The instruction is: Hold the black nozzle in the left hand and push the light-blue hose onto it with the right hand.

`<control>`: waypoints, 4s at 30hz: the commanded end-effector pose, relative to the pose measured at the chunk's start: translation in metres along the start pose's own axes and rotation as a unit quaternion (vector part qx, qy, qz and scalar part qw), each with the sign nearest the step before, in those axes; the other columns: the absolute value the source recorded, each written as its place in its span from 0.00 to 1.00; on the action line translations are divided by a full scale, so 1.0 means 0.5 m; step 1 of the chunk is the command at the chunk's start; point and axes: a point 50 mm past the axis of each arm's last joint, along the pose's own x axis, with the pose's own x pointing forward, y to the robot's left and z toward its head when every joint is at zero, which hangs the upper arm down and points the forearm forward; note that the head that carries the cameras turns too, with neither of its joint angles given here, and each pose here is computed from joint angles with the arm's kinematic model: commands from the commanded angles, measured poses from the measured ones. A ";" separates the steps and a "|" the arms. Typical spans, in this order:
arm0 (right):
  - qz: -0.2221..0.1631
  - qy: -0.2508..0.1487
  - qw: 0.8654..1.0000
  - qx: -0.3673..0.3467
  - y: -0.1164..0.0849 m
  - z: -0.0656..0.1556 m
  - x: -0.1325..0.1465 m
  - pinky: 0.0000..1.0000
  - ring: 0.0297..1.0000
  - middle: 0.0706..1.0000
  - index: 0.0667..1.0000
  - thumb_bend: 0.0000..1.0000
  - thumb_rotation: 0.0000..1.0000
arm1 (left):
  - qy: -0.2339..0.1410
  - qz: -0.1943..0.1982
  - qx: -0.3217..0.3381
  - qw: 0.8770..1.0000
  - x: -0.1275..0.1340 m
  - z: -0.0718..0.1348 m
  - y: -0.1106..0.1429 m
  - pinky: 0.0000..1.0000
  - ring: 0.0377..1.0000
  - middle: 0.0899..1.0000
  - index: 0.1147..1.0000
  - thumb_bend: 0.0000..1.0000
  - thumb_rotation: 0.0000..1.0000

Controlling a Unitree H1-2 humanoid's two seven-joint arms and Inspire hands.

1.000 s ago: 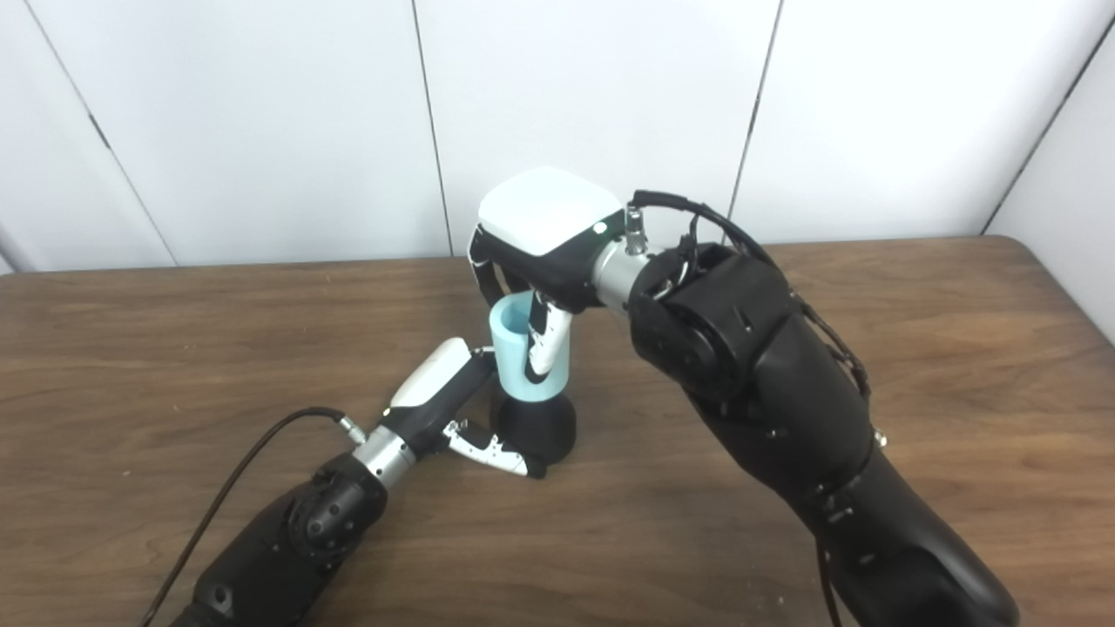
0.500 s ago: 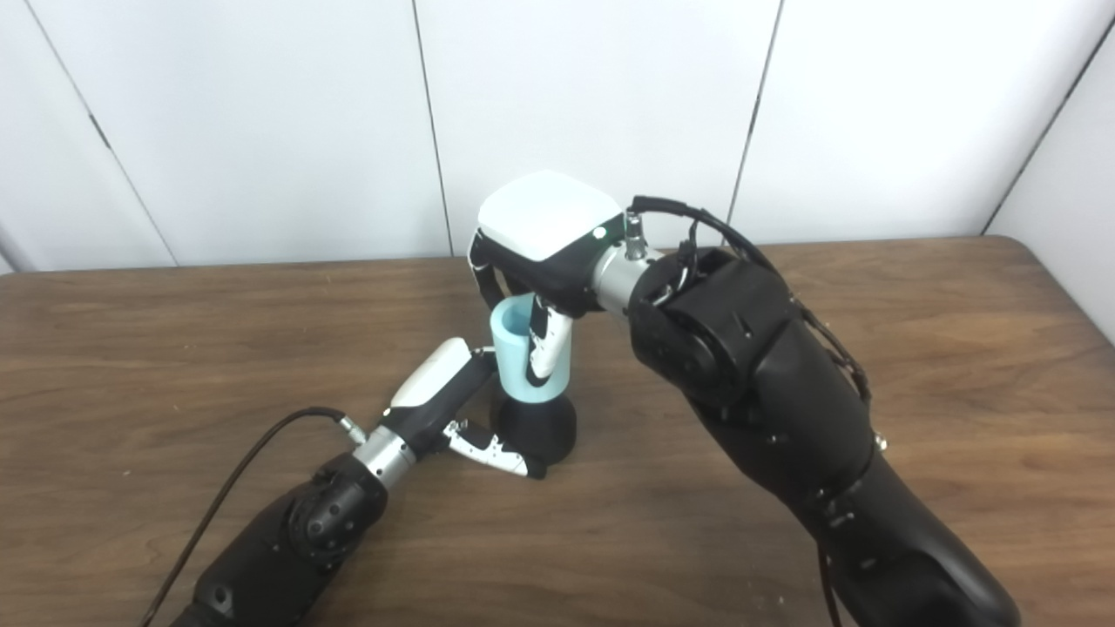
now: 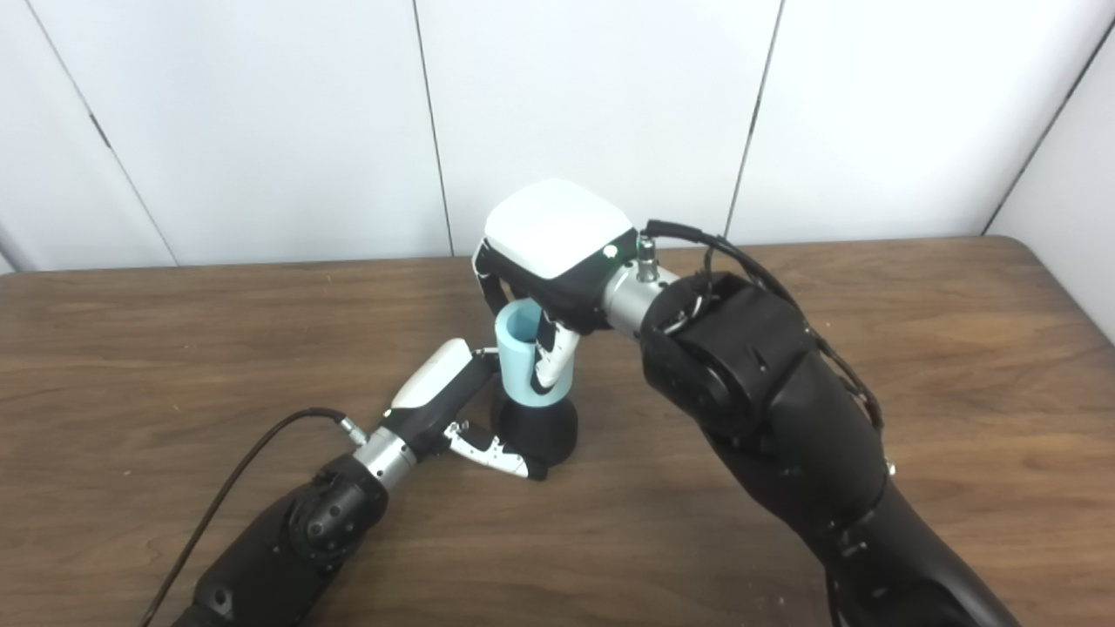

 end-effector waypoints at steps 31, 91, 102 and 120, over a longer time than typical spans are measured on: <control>0.050 -0.026 0.998 -0.014 0.042 0.023 0.019 0.04 0.10 0.39 0.43 0.53 0.00 | 0.125 -0.162 -0.019 0.979 -0.136 -0.075 -0.169 0.75 0.56 0.41 0.41 0.52 0.08; 0.072 -0.013 0.997 0.033 0.101 0.006 0.007 0.02 0.07 0.43 0.44 0.53 0.00 | 0.127 -0.160 -0.021 0.979 -0.139 -0.075 -0.167 0.75 0.56 0.41 0.41 0.52 0.09; 0.066 -0.013 0.997 0.037 0.095 0.008 0.009 0.03 0.07 0.41 0.45 0.53 0.00 | 0.127 -0.159 -0.023 0.979 -0.139 -0.075 -0.167 0.75 0.55 0.40 0.41 0.52 0.09; -0.065 -0.053 0.996 0.007 0.089 0.005 -0.016 0.76 0.79 0.82 0.79 1.00 0.41 | 0.127 -0.163 -0.018 0.978 -0.138 -0.073 -0.166 0.75 0.57 0.41 0.41 0.52 0.08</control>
